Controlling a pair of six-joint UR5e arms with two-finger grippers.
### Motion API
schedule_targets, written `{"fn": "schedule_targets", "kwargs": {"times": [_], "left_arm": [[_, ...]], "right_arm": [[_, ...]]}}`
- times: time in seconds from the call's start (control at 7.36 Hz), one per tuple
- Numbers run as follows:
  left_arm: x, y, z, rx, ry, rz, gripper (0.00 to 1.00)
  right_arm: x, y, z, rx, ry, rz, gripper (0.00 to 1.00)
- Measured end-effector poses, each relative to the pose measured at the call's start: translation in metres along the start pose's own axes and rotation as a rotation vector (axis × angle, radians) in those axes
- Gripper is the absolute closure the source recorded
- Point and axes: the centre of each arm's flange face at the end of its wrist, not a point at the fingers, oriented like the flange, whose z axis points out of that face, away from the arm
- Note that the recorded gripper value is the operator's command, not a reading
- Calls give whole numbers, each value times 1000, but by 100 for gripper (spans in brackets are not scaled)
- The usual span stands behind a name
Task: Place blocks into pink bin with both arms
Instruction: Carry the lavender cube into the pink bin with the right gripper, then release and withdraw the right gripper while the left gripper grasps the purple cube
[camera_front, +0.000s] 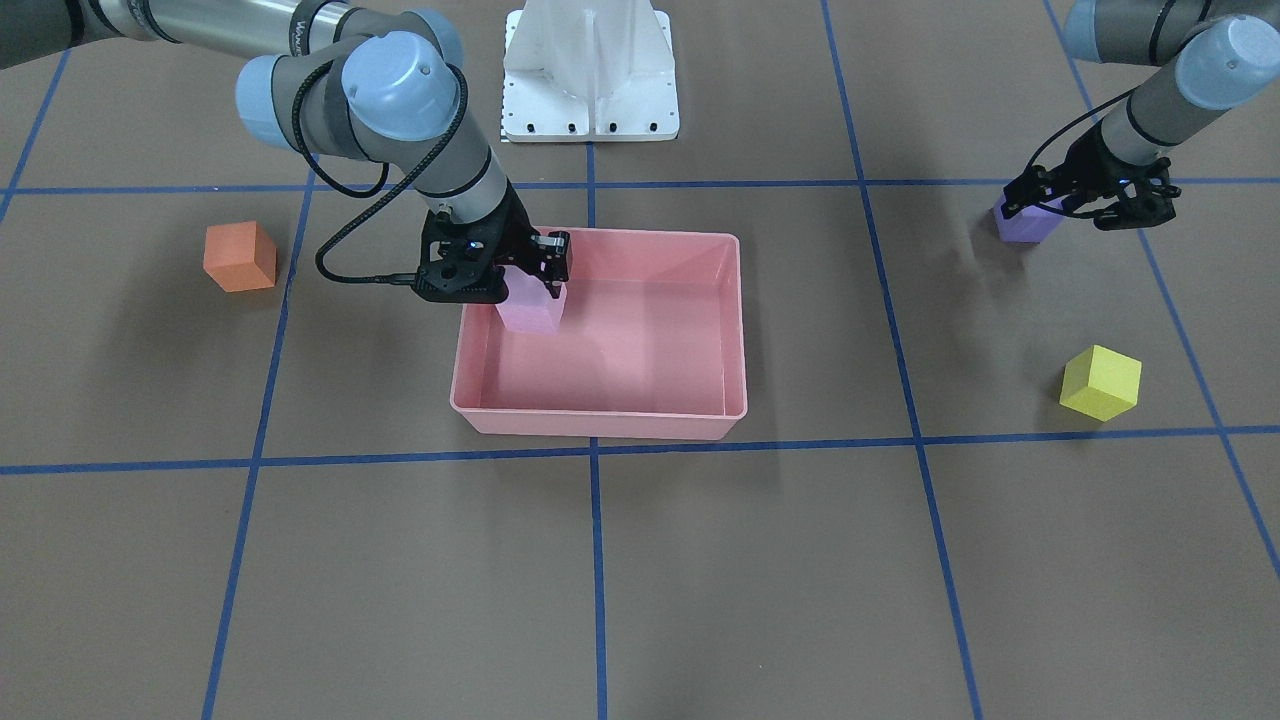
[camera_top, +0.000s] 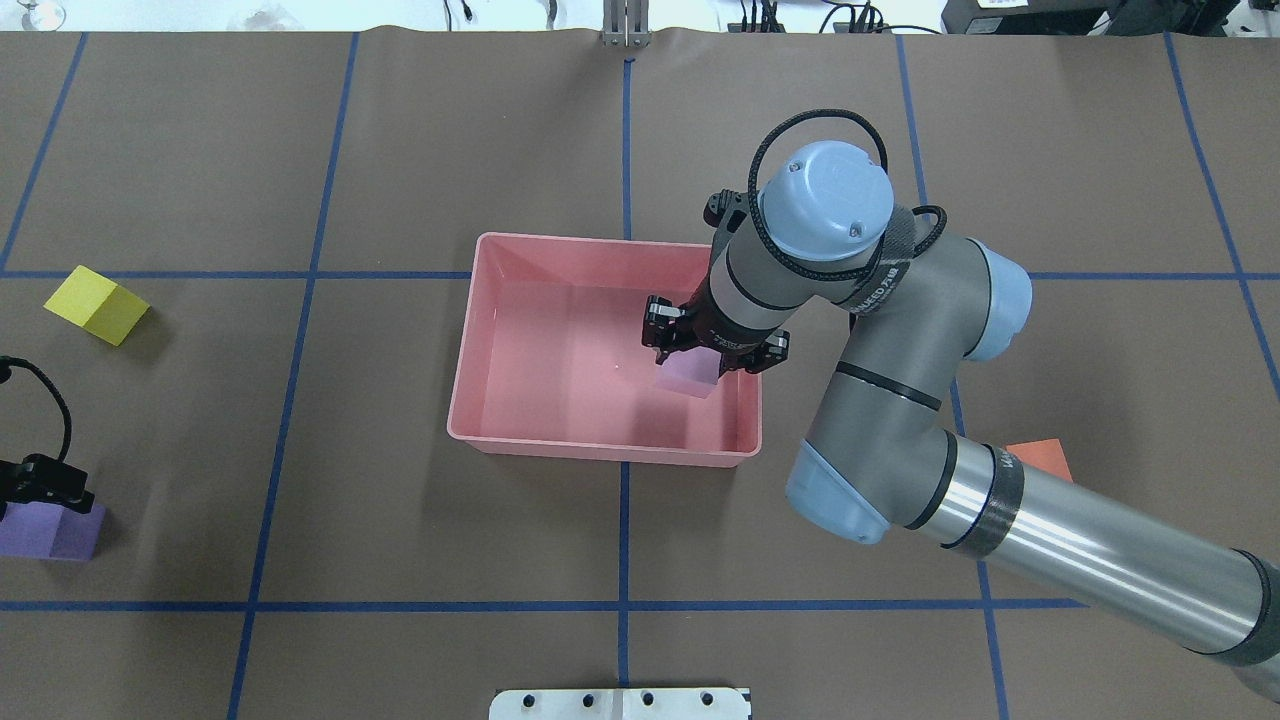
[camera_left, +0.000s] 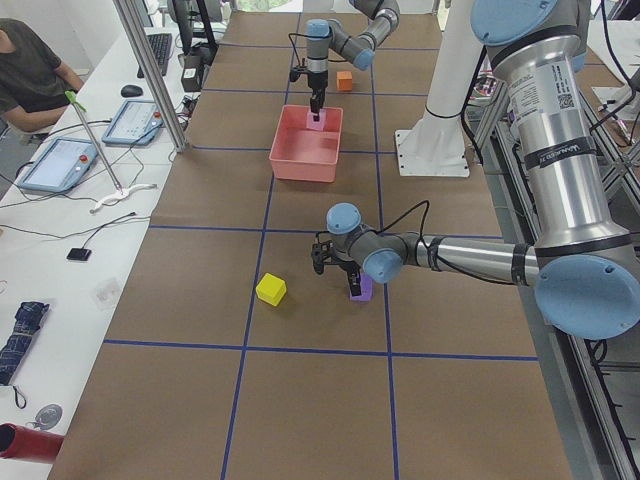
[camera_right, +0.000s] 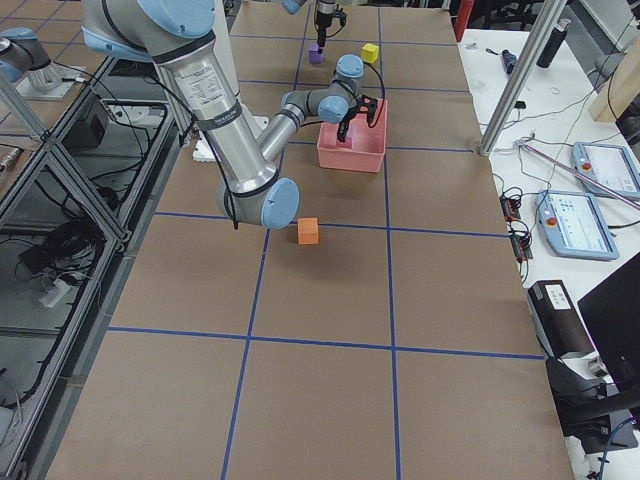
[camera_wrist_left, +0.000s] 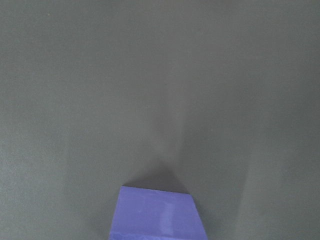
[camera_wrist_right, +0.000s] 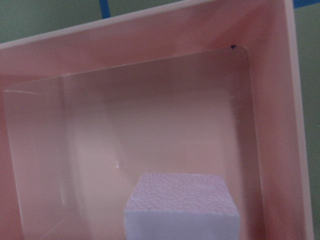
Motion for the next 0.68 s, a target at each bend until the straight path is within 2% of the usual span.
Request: {"fn": "schedule_targets", "kwargs": {"times": [0.14,0.27,0.41,0.54,0.68], "left_arm": [[-2,1,2,1,-7,8,15],[-4,1,2,1,-11,16,53],[-4,2,3,0,-12,20,88],[-5,2,4,-2,-14,20,100],[-4,2,4,-1,-12,21,100]], "right_arm": [[-1,0,0,14,1,0,1],[-3,2,-2,19,-3,-3,1],[-3,3,-12,25,-19,-8,1],[7,1,-36,40,-46,-9,3],[37,-10,-68,53,-68,12,6]]}}
